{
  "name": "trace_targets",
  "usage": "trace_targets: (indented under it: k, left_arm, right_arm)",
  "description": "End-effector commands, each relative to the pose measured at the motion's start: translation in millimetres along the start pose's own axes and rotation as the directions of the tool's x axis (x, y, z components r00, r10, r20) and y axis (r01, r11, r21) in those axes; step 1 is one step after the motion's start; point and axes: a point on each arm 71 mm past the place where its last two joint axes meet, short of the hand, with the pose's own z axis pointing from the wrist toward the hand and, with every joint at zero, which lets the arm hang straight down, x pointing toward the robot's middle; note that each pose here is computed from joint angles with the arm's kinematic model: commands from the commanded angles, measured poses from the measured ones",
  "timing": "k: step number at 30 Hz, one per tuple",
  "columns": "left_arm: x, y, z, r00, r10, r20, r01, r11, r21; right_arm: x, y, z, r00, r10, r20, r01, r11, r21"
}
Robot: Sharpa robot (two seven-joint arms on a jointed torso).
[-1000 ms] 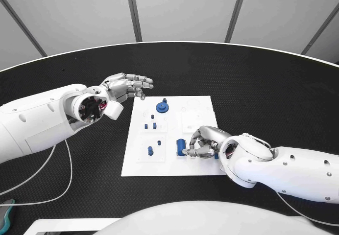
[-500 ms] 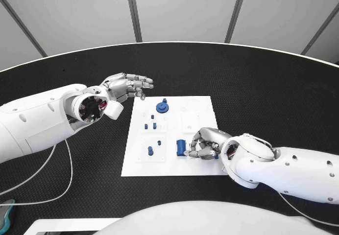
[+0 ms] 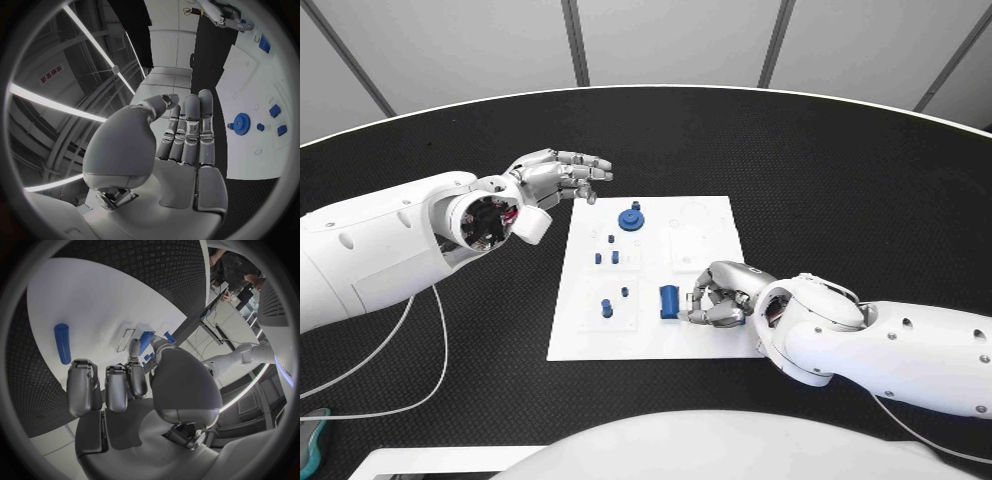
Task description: Assemble the parts on the task board
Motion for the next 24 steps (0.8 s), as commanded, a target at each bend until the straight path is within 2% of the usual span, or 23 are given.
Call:
trace_targets:
  k: [1,8,14,18,24]
  left_arm:
    - [-0.1,0.0,0.1,1.0,0.0,0.001,0.0,1.0,0.001]
    - [-0.4,-0.3,0.1,1.0,0.0,0.002,0.0,1.0,0.006]
    - [-2.6,0.0,-0.9,1.0,0.0,0.01,0.0,1.0,0.011]
    - [-3.7,1.5,-1.3,1.0,-0.002,0.012,0.001,1.0,0.01]
    - [-2.7,2.8,-1.0,1.0,-0.003,0.007,0.003,1.0,0.008]
  right_arm:
    - [-2.2,-1.7,-1.5,1.0,0.011,0.02,-0.011,1.0,0.0]
    - [-15.1,-15.6,-16.0,0.992,0.066,0.112,-0.066,0.998,-0.008]
    - [-30.4,-48.2,-33.0,0.982,0.046,0.181,-0.055,0.997,0.048]
    - [-36.0,-62.6,-37.2,0.978,0.011,0.208,-0.028,0.996,0.082]
    - [-36.1,-71.2,-35.6,0.976,-0.007,0.218,-0.02,0.993,0.119]
